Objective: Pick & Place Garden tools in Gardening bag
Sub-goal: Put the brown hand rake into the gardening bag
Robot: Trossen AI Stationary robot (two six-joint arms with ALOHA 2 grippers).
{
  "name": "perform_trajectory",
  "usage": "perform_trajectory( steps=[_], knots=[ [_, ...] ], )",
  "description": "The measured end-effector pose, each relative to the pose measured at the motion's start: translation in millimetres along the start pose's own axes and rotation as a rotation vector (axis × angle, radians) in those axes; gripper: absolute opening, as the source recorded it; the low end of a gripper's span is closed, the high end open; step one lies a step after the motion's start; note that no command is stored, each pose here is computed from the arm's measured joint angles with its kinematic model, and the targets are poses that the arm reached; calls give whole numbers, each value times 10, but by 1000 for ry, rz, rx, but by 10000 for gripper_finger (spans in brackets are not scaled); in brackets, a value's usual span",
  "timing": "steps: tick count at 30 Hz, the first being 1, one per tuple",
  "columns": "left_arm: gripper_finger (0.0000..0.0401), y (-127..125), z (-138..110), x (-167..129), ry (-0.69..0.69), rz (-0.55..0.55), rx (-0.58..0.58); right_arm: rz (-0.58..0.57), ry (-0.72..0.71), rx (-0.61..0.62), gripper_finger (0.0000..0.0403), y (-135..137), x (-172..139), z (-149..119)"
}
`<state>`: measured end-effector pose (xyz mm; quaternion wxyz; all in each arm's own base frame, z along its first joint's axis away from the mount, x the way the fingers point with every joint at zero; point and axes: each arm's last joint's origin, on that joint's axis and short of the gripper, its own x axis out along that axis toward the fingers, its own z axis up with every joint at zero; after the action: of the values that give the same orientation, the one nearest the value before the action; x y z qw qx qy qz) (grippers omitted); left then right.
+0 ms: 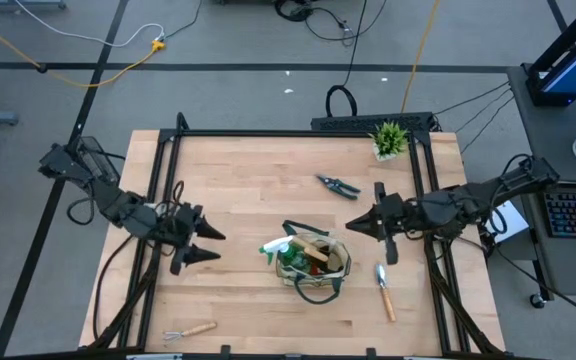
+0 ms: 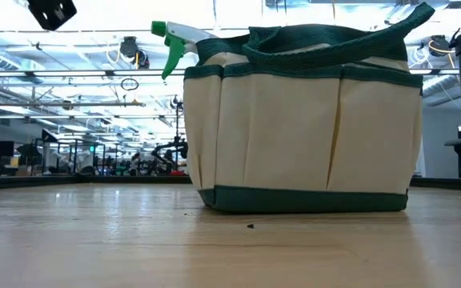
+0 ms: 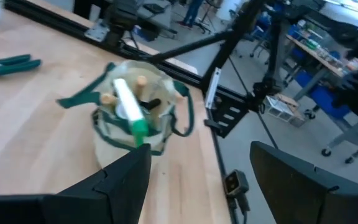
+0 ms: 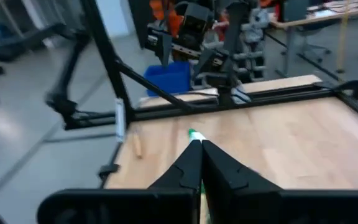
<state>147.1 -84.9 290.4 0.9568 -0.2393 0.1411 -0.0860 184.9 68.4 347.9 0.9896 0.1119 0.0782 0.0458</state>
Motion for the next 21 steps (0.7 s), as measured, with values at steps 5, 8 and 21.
perform_trajectory(
  steps=[5, 8, 21],
  knots=[
    [280, -204, -2, 167, 57, -1, 0, 60, -122, 38, 1, -109, -148, -253],
    [280, -339, -17, 307, 142, 23, -9, 79, -188, 56, 1, -178, -230, -411],
    [280, -835, -381, 732, 848, 341, -374, 230, -335, 100, 1, -353, -474, -883]
  ],
)
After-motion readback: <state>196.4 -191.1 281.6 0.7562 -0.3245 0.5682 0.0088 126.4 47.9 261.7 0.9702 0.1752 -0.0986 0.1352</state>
